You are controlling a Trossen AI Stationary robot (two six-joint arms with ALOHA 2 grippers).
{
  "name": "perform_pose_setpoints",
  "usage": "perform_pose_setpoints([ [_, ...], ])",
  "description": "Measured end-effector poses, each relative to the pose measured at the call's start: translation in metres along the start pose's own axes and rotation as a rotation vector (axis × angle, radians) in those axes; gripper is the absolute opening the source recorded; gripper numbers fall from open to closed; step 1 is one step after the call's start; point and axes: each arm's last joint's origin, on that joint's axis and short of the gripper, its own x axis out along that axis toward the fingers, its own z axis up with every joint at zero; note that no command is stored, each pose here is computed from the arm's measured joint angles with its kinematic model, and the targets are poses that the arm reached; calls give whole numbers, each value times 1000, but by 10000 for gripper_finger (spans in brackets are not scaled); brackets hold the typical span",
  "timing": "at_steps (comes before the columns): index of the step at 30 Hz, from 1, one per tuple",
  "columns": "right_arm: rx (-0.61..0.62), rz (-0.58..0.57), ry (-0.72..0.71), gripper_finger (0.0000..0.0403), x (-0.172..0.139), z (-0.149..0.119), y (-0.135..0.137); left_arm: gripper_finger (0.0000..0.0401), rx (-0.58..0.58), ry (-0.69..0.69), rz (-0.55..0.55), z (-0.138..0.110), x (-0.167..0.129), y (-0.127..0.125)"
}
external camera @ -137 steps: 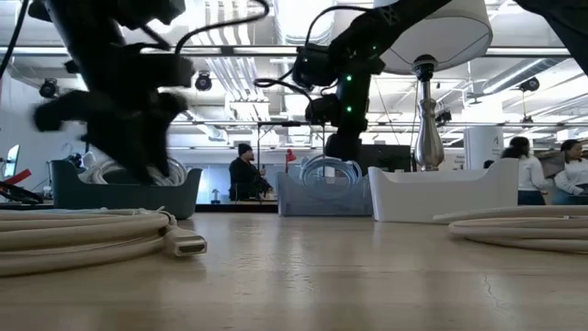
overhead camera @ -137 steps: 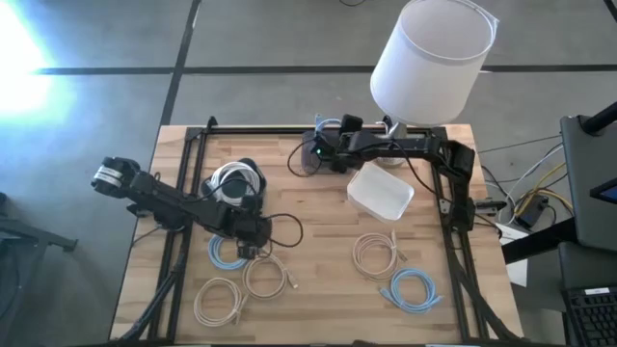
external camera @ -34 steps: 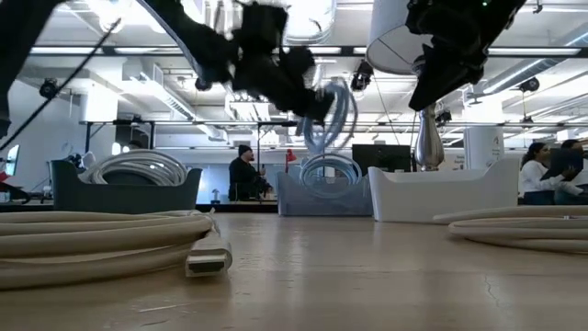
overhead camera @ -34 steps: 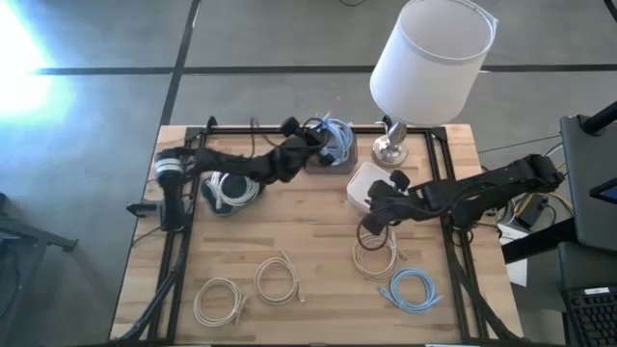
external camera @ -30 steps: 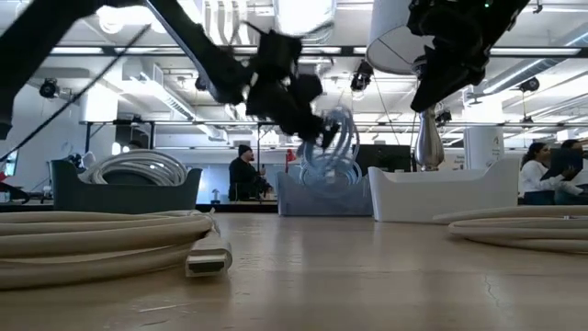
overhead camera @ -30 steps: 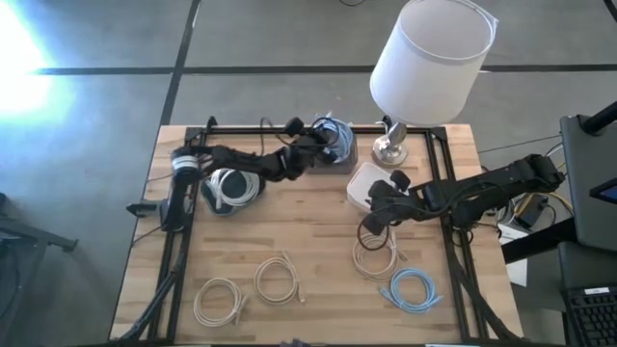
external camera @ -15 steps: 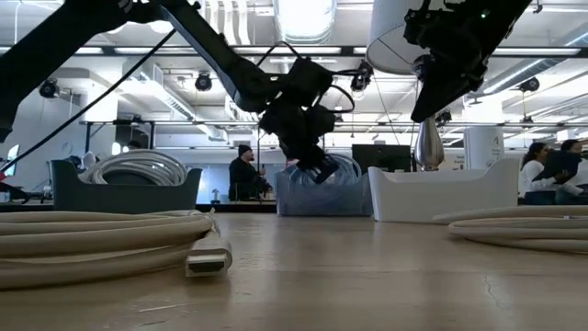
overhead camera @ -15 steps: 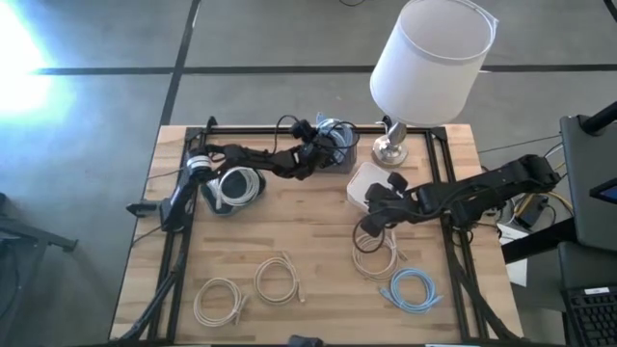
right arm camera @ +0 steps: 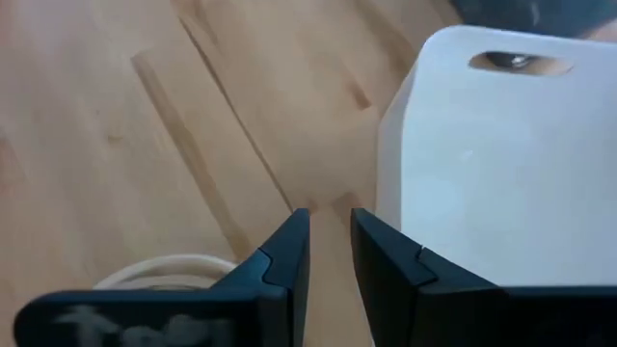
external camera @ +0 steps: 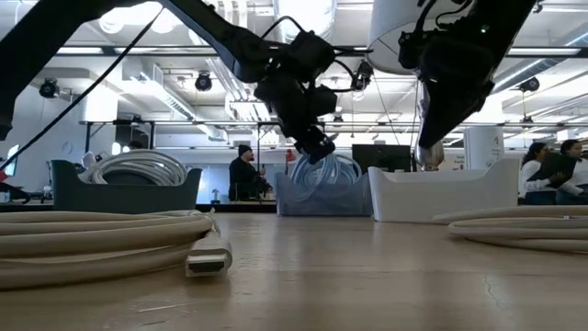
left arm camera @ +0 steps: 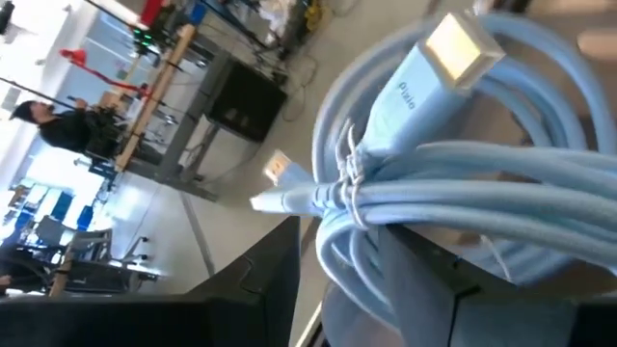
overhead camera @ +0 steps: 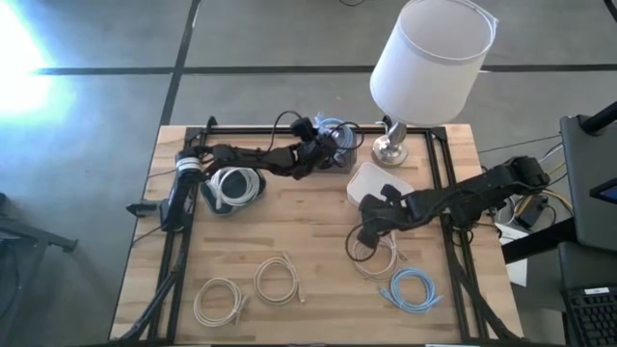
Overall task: Sort HDMI cables
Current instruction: Put the left blue HDMI cable into the black bin, then put the blue HDMI cable into the black bin
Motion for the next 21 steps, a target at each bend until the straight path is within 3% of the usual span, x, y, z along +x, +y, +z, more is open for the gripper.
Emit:
perform_pose_setpoints([
  [11,167,103,-24,78,-3,-1,14,145,34,71,-96,-16,9,1],
  [18,88,215,-80,70,-12,-10,39,142,103,93,-123,-17,-5,-3],
  [21,125,262,-58,80,-20,-19,47,141,114,83,-113,-11,-19,3],
])
